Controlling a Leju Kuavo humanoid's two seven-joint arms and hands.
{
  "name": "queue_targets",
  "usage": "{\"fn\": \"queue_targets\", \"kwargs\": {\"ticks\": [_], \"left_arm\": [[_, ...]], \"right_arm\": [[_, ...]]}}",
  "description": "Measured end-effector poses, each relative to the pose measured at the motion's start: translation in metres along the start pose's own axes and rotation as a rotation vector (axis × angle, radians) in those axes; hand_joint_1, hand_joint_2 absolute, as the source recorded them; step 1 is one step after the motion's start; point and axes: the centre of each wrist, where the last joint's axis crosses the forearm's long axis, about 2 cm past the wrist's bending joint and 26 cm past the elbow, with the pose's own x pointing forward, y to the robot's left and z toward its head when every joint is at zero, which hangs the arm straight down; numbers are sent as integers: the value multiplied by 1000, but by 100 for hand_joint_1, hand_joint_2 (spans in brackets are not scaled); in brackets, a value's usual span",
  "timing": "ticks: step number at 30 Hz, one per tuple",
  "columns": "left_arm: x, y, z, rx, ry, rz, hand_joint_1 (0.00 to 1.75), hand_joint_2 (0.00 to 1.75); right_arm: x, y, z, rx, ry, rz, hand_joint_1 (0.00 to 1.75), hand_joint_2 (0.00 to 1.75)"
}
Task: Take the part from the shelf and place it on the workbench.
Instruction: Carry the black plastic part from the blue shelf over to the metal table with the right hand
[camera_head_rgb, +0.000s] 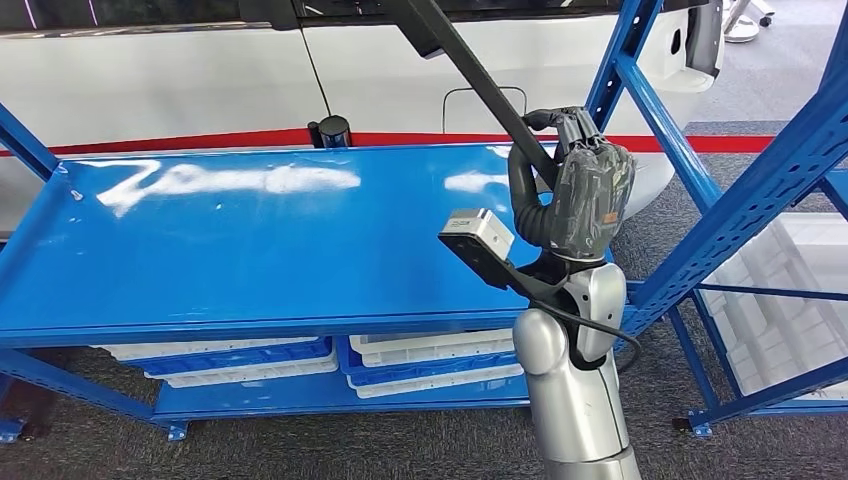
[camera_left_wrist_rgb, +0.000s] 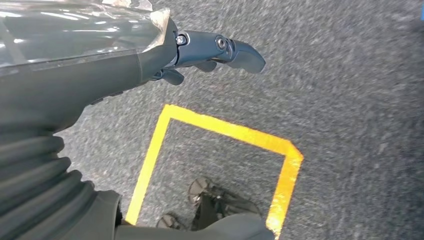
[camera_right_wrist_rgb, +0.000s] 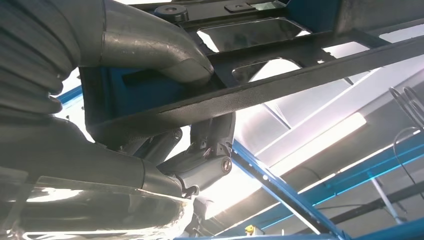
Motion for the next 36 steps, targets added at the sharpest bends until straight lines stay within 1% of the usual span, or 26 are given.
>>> {"fn": "queue_targets", "kwargs": {"ticks": [4, 9, 13, 19, 24, 29, 36], "left_arm": [[0, -2, 1, -14, 17, 26, 0, 175], [-2, -4, 2, -6, 14, 99, 0, 175], [-1, -2, 2, 42, 21, 83, 0, 175], [-1, -1, 1, 55, 30, 76, 0, 175], [-2, -1, 1, 32, 44, 113, 0, 175], [-2, 0, 1, 32, 49, 125, 0, 175], [-1, 3, -1, 29, 28, 88, 0, 175]], "right_arm": [[2, -4, 2, -14, 3, -21, 175, 175], [3, -9, 4, -34, 24, -75, 175, 175], [2, -12, 8, -36, 38, -109, 175, 175], [0, -15, 10, -33, 54, -144, 175, 175], [-5, -20, 12, -40, 59, -159, 175, 175], [-12, -23, 21, -21, 64, -148, 175, 175], [-19, -27, 26, 3, 93, -186, 175, 175]]}}
